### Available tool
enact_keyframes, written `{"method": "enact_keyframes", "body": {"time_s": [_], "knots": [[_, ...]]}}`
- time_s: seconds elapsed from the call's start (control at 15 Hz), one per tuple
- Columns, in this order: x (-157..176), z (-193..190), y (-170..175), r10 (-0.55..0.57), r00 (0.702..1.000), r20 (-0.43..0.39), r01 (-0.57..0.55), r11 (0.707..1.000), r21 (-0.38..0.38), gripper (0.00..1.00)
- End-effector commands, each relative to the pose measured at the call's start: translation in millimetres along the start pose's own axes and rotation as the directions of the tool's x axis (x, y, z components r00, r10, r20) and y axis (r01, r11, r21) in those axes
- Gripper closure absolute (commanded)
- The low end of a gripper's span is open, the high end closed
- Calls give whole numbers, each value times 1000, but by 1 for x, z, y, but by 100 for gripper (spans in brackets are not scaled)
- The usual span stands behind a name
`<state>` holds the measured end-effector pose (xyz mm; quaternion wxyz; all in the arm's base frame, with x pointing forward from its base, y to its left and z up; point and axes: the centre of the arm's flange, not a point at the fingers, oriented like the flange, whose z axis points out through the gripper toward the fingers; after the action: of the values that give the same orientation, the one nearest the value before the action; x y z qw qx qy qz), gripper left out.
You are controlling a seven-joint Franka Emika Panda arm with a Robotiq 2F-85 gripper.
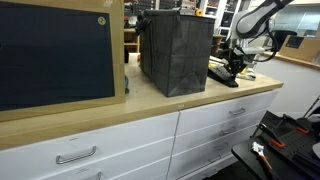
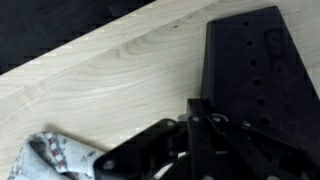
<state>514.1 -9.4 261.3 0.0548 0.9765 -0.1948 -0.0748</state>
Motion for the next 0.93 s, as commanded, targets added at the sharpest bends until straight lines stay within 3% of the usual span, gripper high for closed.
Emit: {"method": "enact_keyframes", "body": {"time_s": [0.0,0.87], "knots": [[-9,-8,5,-10,999,-49,11,1000,13,100],[4,-30,-25,-78,982,-174,84,996,29,100]]}}
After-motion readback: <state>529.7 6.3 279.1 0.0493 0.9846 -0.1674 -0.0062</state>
